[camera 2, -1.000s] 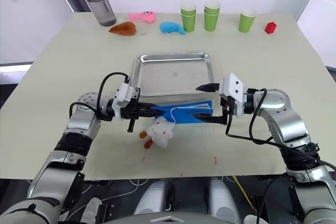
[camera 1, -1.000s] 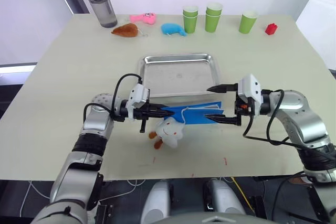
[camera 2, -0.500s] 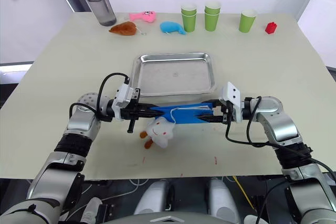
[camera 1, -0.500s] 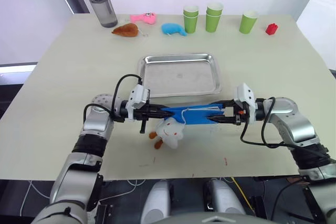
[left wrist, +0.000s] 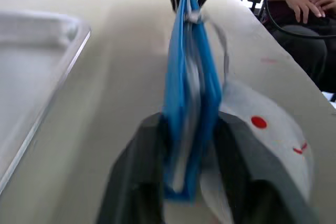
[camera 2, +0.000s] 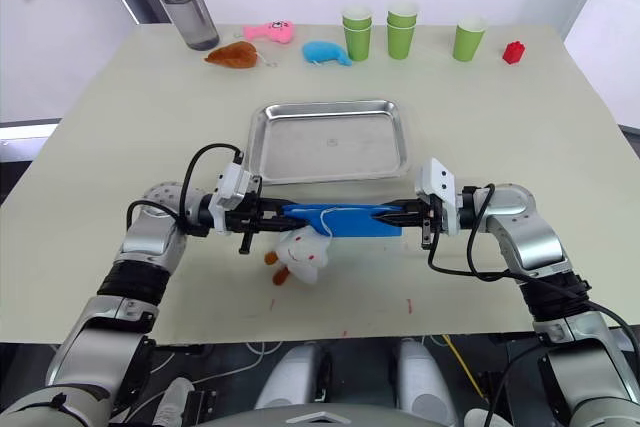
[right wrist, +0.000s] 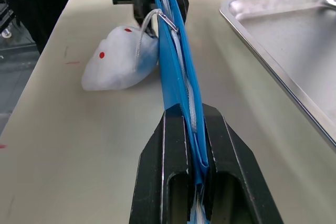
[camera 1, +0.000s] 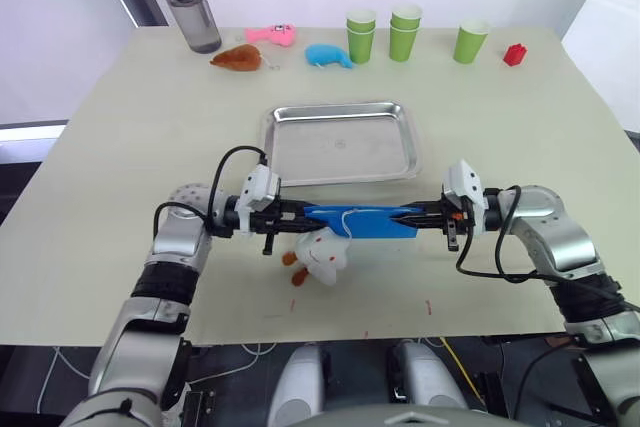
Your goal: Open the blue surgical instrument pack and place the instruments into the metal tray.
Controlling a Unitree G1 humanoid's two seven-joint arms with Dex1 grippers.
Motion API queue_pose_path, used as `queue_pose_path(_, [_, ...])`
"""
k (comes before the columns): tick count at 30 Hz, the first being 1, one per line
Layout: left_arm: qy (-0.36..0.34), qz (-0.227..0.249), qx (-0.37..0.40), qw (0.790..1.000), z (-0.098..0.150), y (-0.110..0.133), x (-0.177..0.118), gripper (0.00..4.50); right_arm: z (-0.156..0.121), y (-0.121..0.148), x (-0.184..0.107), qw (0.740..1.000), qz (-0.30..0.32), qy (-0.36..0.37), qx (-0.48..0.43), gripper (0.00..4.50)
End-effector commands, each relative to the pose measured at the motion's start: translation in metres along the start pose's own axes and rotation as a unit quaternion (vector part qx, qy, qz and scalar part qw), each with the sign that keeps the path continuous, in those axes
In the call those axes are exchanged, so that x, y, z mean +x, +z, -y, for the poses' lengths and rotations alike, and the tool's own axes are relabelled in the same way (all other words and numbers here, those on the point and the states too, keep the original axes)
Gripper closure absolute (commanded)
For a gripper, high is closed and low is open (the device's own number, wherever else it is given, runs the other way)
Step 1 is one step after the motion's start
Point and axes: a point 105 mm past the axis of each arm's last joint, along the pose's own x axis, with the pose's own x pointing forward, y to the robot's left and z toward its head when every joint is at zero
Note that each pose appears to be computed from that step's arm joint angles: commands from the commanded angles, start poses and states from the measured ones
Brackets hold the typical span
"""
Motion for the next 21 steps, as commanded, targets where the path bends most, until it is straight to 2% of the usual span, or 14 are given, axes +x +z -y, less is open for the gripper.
queue_pose_path(1, [-0.003, 0.020, 0.029, 0.999, -0.002, 0.028, -0.010, 1.64, 0.000, 0.000, -0.001, 1.000, -0.015, 0.011, -0.025, 4.50])
queue_pose_path(2, [-0.004, 0.031, 0.028, 0.999, 0.000, 0.033, -0.013, 1.15, 0.001, 0.000, -0.001, 1.000, -0.015, 0.010, -0.025, 4.50])
queue_pose_path(5, [-0.026, 0.056, 0.010, 0.998, 0.015, 0.043, -0.020, 0.28, 0.001, -0.001, -0.001, 0.999, -0.016, 0.009, -0.027, 4.50])
queue_pose_path(6, [-0.035, 0.061, 0.004, 0.997, 0.022, 0.045, -0.020, 0.13, 0.000, -0.002, 0.000, 0.999, -0.017, 0.009, -0.027, 4.50])
queue_pose_path(10, [-0.059, 0.071, -0.005, 0.996, 0.042, 0.047, -0.012, 0.13, -0.002, -0.003, 0.002, 0.999, -0.016, 0.010, -0.028, 4.50])
queue_pose_path(13, [-0.089, 0.056, -0.011, 0.994, 0.059, 0.038, -0.001, 0.13, -0.001, -0.003, 0.004, 0.999, -0.014, 0.012, -0.028, 4.50])
queue_pose_path(16, [-0.084, 0.037, 0.004, 0.996, 0.063, 0.029, 0.009, 0.13, 0.000, -0.002, 0.005, 0.999, -0.013, 0.012, -0.029, 4.50])
queue_pose_path(21, [-0.055, -0.035, 0.036, 0.997, 0.057, -0.004, 0.024, 0.13, 0.001, 0.000, 0.006, 0.999, -0.011, 0.010, -0.036, 4.50])
